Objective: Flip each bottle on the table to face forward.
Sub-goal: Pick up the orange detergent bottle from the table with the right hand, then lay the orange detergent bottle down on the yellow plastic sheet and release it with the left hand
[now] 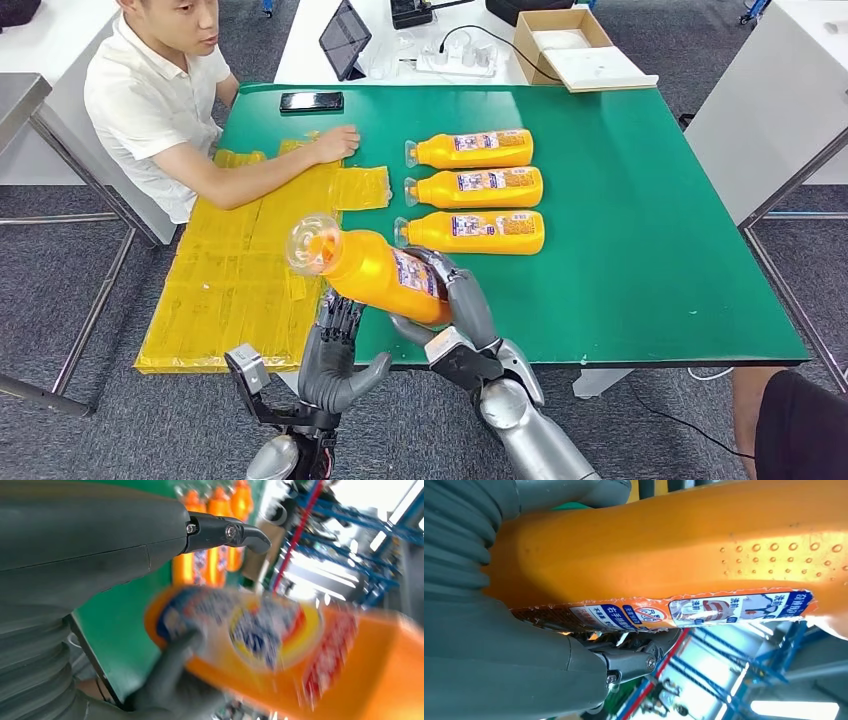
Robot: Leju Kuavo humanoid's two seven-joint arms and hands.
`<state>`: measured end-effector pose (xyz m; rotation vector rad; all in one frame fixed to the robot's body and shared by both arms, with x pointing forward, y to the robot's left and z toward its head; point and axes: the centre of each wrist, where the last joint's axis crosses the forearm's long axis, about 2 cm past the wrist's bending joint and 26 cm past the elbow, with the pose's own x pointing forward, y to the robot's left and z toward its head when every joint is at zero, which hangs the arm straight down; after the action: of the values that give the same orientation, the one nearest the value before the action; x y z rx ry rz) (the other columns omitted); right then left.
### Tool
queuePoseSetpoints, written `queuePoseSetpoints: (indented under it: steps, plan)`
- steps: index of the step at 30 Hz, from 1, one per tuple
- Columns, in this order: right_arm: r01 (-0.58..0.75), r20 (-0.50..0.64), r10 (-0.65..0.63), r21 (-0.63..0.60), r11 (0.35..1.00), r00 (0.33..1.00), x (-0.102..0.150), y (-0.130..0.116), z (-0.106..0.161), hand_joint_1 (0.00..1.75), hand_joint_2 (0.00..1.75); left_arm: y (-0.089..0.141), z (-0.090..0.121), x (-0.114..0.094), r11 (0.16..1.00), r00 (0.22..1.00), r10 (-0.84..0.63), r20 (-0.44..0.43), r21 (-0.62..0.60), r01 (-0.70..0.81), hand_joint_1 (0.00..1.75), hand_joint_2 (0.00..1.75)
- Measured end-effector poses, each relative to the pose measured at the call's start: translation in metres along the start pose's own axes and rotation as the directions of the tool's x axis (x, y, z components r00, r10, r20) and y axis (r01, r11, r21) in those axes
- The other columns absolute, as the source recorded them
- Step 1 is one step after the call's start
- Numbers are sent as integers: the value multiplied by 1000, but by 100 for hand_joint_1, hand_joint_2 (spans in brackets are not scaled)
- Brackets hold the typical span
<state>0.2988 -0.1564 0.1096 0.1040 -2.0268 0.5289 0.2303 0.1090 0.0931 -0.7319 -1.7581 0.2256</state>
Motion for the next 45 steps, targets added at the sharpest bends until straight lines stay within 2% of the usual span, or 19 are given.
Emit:
queuePoseSetpoints:
  steps: [4,9,17,36,37,38,39,40,41,42,43,44,45]
  plan:
    - [-4,-25,5,59,998,1000,-5,14,-4,175,175,-3,-1,0,1000,1000,-3,6,-29,3,0,175]
    - [-46,-12,48,120,992,999,-6,33,-5,175,175,-2,-3,0,1000,1000,6,-8,10,-6,0,175]
    - [-7,-22,12,221,975,1000,0,69,2,175,175,3,-9,8,993,995,-38,89,118,27,0,175]
    - [-19,-27,27,274,962,999,-2,79,2,175,175,10,-7,11,986,997,-10,82,164,-3,0,175]
    - [-17,-28,26,276,961,999,-2,79,2,175,175,10,-7,11,986,996,-8,85,165,-6,13,175]
    - [-16,-29,25,278,960,999,-2,80,2,175,175,11,-7,11,986,996,-6,88,165,-8,56,175]
    - [-14,-31,23,280,960,999,-2,80,2,167,175,11,-7,11,986,996,-5,93,166,-10,100,175]
    - [-12,-32,22,280,960,999,-1,81,1,133,175,11,-7,11,986,995,-3,96,166,-13,144,175]
    - [-10,-33,20,281,960,999,-1,81,1,90,175,12,-7,11,986,995,3,99,164,-20,175,175]
    - [-9,-34,19,282,959,999,-1,81,1,46,175,12,-6,11,987,995,15,102,160,-31,175,175]
    - [-7,-35,18,283,959,999,-2,82,0,10,175,12,-6,11,987,994,34,104,152,-50,175,175]
    - [-5,-36,16,284,959,999,-2,82,1,1,131,12,-7,11,987,993,58,105,142,-73,175,175]
    - [-3,-37,14,286,958,999,-2,83,1,0,87,13,-7,12,987,991,84,105,129,-98,175,175]
